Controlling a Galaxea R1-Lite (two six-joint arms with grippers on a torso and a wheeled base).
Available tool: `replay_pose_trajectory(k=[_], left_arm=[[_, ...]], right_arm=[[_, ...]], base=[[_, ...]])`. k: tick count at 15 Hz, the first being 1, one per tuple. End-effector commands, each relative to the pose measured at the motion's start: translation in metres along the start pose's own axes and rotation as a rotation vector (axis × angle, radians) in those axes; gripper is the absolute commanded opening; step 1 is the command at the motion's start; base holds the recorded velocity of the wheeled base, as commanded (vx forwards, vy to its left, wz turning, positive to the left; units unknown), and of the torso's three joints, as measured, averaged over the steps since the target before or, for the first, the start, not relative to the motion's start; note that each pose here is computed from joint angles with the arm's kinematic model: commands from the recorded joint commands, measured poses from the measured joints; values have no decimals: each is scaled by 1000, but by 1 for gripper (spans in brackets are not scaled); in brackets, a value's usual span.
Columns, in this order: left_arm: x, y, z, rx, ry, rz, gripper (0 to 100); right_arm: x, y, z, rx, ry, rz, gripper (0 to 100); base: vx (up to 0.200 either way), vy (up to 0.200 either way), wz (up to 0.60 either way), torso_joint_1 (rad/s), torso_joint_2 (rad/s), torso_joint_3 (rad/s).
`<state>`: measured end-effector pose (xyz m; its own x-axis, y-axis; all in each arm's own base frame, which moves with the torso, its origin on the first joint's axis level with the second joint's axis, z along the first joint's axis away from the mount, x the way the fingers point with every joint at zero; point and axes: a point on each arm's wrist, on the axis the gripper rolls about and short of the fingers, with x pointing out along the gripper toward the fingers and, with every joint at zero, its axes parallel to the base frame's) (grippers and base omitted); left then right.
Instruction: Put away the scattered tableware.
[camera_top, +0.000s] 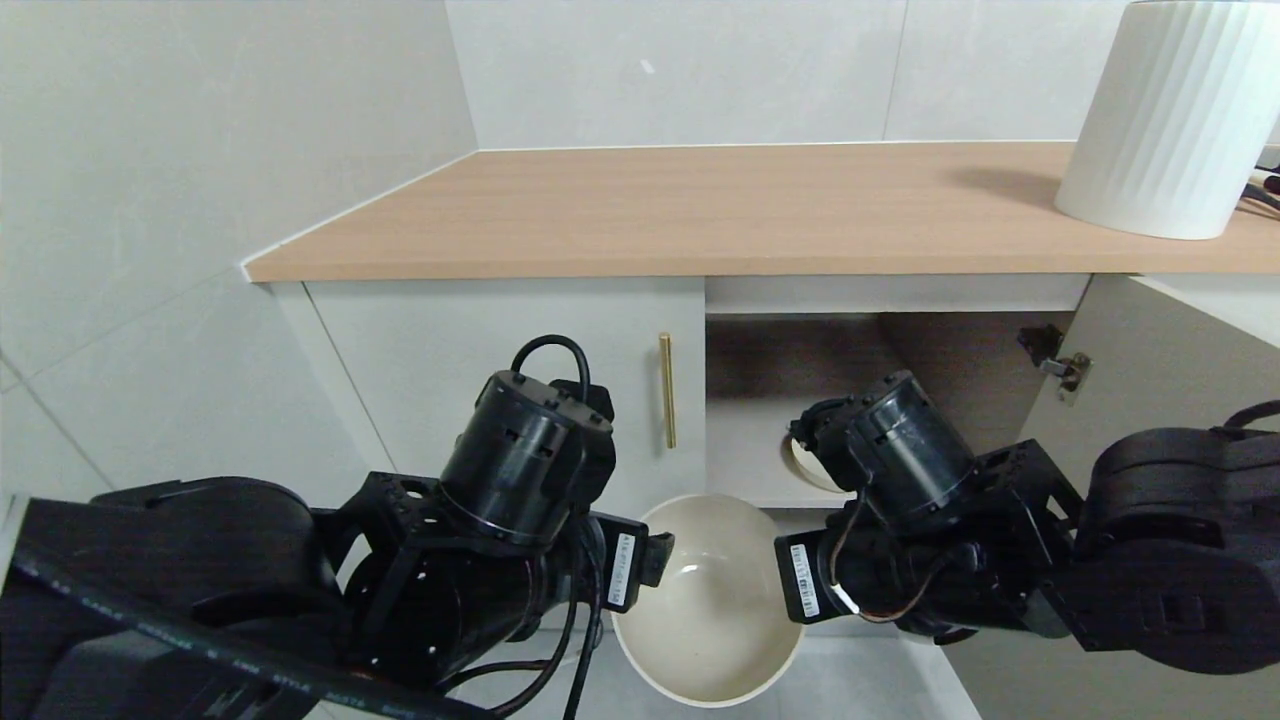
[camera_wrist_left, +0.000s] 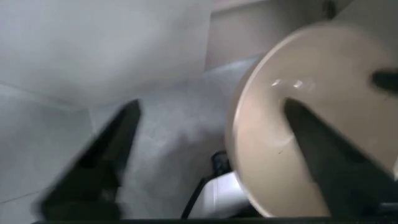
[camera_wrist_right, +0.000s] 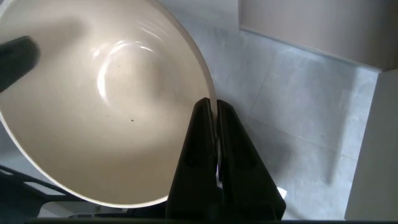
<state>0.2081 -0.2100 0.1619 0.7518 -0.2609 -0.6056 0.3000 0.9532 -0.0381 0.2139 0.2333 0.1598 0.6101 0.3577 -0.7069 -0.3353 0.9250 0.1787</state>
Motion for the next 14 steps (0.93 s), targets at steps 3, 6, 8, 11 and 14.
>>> replay_pose_trajectory(k=[3,6,8,11,14], left_arm=[[-7,3,4,-25,-28,-3,100],[-12,5,7,-34,-44,-7,100],[-12,5,7,-35,-46,-7,100],[-12,5,7,-36,-46,-8,100],[-14,5,7,-38,-50,-9,100]], right_arm=[[39,-39,13,145,-25,-124,0],[75,-85,16,257,-146,-244,0],[89,-113,24,325,-260,-271,0],[101,-151,37,395,-371,-318,0],[118,-165,43,412,-376,-346,0]], base=[[0,0,0,0,0,0],[0,0,0,0,0,0],[0,0,0,0,0,0],[0,0,0,0,0,0],[0,0,0,0,0,0]])
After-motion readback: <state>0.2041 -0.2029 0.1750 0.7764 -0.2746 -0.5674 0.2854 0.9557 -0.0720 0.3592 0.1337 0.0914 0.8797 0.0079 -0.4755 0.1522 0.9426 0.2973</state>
